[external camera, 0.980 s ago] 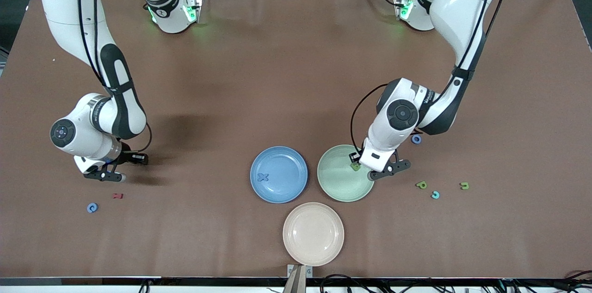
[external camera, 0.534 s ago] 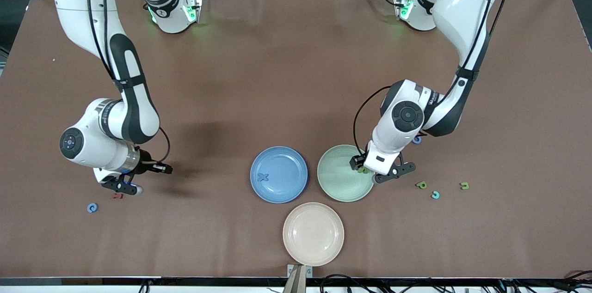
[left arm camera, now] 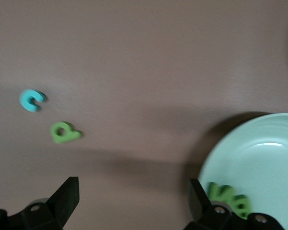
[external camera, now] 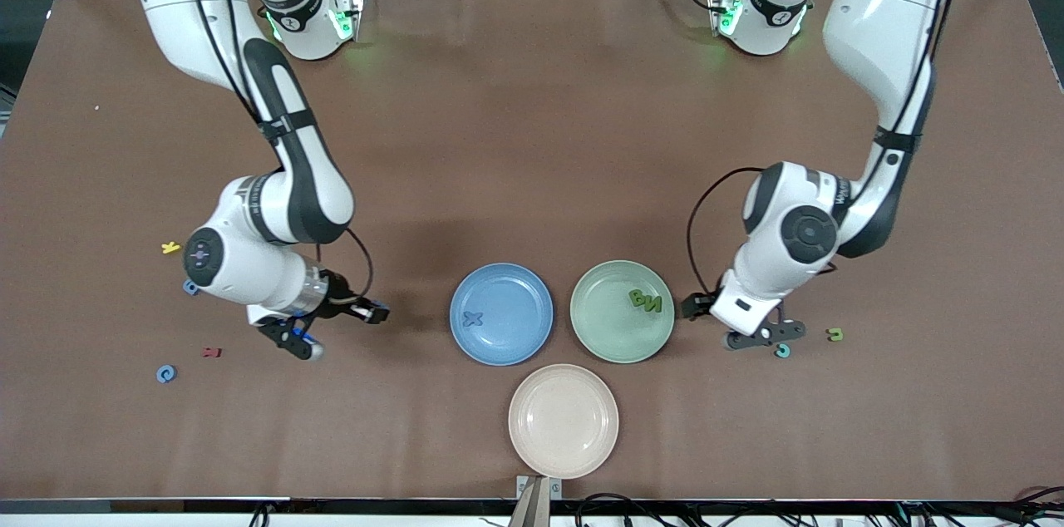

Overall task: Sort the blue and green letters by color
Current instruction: 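Drop the E on the blue plate while the left gripper drops N on green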

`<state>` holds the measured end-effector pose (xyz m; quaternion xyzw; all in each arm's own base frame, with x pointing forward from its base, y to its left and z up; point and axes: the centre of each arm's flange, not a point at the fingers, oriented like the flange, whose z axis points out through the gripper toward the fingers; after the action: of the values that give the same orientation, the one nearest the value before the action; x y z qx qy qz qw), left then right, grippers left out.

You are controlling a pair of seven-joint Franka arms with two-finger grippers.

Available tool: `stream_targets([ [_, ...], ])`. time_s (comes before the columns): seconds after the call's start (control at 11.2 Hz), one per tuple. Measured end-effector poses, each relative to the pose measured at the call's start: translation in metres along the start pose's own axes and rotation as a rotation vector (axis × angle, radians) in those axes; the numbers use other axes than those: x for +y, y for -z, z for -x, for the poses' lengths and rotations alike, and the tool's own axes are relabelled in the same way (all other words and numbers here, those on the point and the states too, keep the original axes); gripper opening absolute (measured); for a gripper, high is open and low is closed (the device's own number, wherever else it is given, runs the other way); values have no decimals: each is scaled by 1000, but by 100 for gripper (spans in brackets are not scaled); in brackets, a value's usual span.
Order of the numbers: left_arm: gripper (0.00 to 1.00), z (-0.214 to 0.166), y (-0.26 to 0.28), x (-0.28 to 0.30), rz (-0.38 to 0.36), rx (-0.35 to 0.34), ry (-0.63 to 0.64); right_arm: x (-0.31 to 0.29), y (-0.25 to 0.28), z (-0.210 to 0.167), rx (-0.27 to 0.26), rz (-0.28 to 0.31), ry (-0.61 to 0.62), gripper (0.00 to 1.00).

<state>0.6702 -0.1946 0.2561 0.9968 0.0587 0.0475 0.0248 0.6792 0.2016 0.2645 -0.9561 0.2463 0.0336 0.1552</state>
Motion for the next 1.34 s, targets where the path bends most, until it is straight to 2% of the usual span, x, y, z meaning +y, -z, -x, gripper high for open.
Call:
stream_targets([
  [0.27,100,-13,-13,-49,-11,-22,-119,-61,-25,43,27,-35,-125,41],
  [0.62,100,-17,-46,-86,-11,-52,-214,-124,-61,96,54,-137,-277,41],
  [0.71,100,-19,-53,-94,-8,-51,-227,-126,-66,99,55,-148,-292,44],
  [0.89,100,-20,-64,-104,-1,-54,-248,-126,-69,99,57,-147,-293,68],
  [1.07,100,-21,-68,-101,8,-50,-259,-121,-68,94,75,-114,-250,93],
  [1.16,100,-22,-69,-98,13,-48,-262,-114,-68,86,88,-64,-202,100],
  [1.34,100,-24,-71,-95,17,-45,-263,-87,-61,57,93,30,-115,100],
])
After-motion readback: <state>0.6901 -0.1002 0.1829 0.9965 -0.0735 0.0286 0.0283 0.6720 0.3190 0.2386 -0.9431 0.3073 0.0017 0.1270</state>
